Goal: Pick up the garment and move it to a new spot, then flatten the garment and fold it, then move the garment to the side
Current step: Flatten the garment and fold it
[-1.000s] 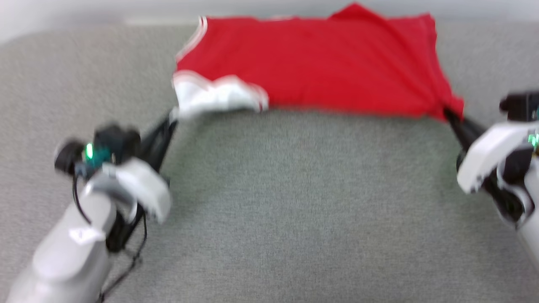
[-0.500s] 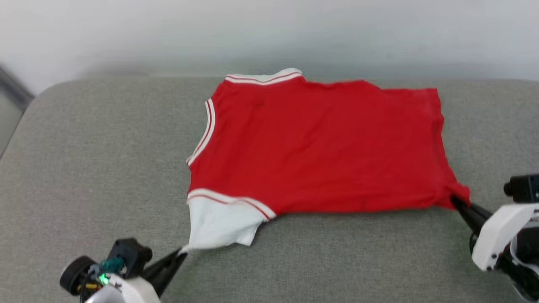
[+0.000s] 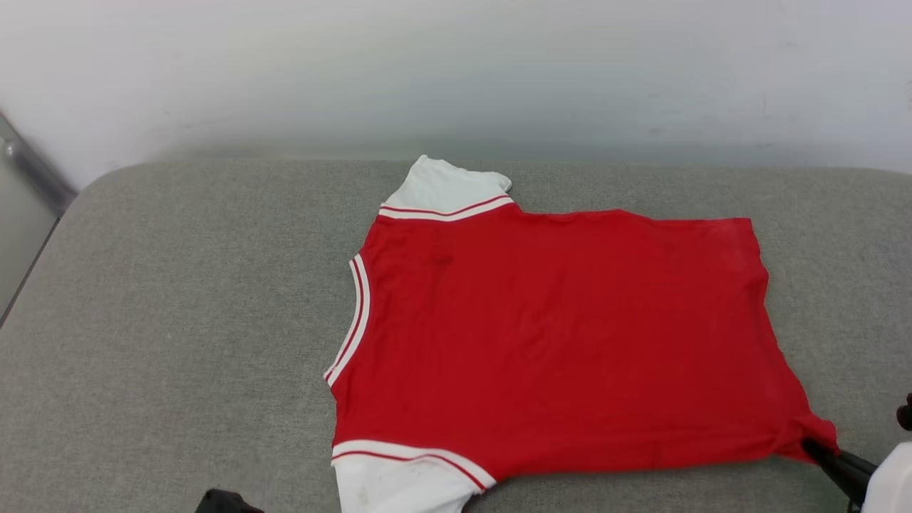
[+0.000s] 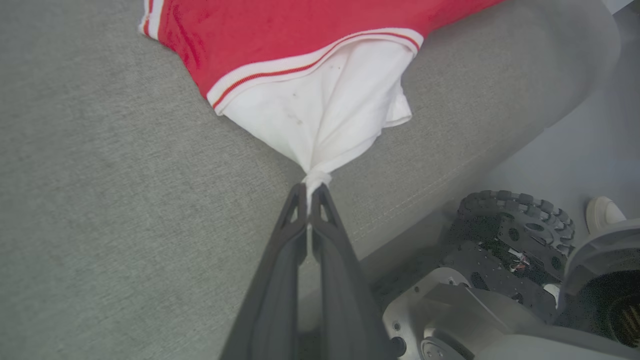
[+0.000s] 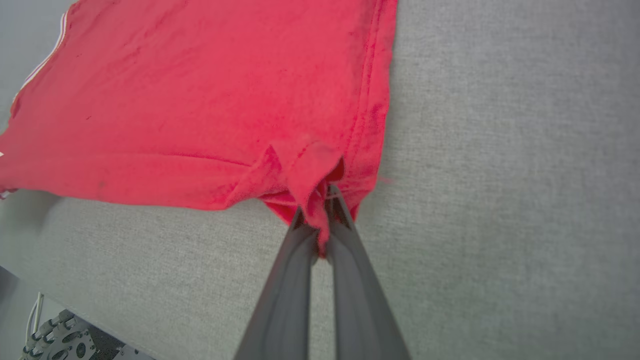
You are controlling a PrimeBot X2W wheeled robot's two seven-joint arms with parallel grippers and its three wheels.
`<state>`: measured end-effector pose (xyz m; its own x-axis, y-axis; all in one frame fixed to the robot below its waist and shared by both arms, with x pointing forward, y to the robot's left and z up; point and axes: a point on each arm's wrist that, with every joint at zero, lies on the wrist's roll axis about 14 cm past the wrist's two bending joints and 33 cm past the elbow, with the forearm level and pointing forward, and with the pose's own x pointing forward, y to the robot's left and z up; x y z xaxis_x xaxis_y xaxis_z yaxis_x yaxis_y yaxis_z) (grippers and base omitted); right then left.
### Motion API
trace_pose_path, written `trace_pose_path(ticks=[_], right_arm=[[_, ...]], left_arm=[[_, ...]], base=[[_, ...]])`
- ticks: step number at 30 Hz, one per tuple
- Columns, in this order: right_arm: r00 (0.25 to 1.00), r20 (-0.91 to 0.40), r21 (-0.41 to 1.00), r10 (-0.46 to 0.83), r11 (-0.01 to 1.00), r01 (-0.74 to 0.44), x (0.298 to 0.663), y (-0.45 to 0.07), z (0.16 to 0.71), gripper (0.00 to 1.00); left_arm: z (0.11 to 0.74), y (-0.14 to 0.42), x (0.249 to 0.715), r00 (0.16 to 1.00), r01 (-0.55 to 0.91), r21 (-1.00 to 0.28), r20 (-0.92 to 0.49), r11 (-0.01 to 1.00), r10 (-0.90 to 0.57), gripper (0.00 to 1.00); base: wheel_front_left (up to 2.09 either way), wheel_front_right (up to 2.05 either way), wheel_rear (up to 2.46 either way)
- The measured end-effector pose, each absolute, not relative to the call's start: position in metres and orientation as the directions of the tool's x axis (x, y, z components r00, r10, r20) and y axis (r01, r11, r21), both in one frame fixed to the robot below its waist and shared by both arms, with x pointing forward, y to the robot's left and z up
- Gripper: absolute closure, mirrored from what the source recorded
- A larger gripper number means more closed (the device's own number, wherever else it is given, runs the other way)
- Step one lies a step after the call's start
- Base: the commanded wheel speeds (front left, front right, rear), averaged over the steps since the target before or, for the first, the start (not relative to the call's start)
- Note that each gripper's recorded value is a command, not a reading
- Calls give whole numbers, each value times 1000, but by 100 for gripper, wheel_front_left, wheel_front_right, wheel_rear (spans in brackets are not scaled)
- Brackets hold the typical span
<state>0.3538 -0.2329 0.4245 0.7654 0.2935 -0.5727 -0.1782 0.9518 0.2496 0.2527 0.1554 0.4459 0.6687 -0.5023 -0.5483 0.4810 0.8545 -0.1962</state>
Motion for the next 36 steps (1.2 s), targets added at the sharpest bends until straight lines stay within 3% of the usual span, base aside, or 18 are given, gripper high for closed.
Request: trace_pose_path(ticks=[7, 13, 23, 36], right_arm=[[698, -655, 272, 291, 952, -141, 316, -243, 413, 100], [668, -678, 302, 306, 945, -126, 301, -237, 407, 100], [704, -627, 384, 335, 918, -95, 318, -226, 423, 100], [727, -604, 358, 325, 927, -117, 372, -223, 433, 100]], left_arm=[[432, 140, 219, 574, 468, -306, -608, 829, -548, 100], [427, 136, 218, 563, 471, -317, -611, 823, -557, 100], [450, 146, 272, 675, 487, -244, -505, 839, -538, 100], [482, 155, 371, 796, 485, -122, -348, 866, -495, 100]], base=[[0, 0, 0], [0, 0, 0], [0, 0, 0], [0, 0, 0]])
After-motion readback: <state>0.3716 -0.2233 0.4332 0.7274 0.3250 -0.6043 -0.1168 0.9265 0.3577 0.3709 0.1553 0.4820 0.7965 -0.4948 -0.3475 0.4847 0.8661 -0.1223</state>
